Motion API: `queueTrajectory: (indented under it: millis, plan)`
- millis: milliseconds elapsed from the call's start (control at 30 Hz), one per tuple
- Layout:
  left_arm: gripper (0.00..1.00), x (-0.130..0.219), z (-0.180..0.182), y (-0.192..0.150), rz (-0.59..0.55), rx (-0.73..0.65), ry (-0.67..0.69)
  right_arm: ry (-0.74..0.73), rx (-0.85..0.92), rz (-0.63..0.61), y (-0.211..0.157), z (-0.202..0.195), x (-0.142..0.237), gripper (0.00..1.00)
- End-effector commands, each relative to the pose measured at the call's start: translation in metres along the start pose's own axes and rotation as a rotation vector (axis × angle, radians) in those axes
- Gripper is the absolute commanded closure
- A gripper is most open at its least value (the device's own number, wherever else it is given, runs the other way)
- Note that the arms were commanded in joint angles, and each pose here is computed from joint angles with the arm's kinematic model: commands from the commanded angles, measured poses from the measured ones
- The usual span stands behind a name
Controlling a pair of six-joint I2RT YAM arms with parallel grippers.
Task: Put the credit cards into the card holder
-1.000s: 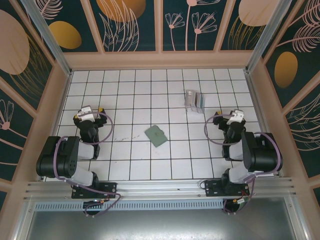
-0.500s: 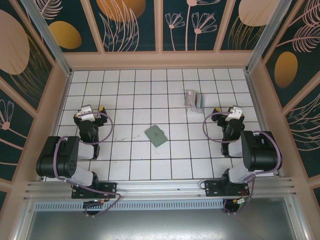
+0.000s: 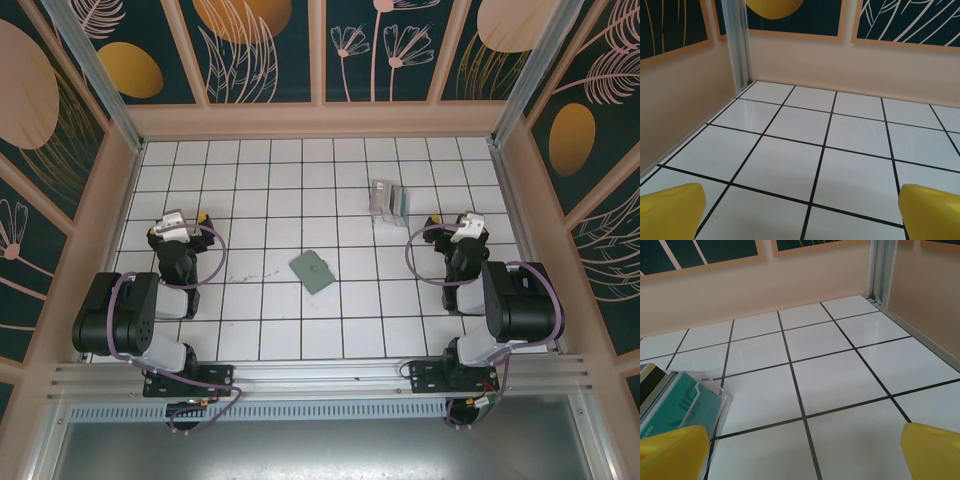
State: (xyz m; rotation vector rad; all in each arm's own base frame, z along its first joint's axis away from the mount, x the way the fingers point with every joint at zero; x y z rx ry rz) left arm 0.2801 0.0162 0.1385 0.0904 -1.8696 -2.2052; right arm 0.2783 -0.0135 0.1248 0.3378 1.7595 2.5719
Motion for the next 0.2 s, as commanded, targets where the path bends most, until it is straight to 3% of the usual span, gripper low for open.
queueTrajectory:
  millis: [0, 167]
  plan:
    - [0.01, -0.0015, -0.0003, 0.0067, -0.039, 0.023, -0.010, 0.004, -0.017, -0.051, 0.0108, 0.0028, -0.0033, 0.01]
    - [0.01, -0.0015, -0.0002, 0.0068, -0.039, 0.022, -0.009, 0.004, -0.015, -0.052, 0.0101, 0.0032, -0.0025, 0.01]
Point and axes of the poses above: each hand's point on the last joint's axis, 136 mm out from that joint toward the fingers, its own x axis back along the fingers, its own z axis along the line the jaws close on, y = z × x, the point moved 9 cm from there along x, back along the fingers, and after that the axes turned 14 degrees about -x, right-handed, at the moved point
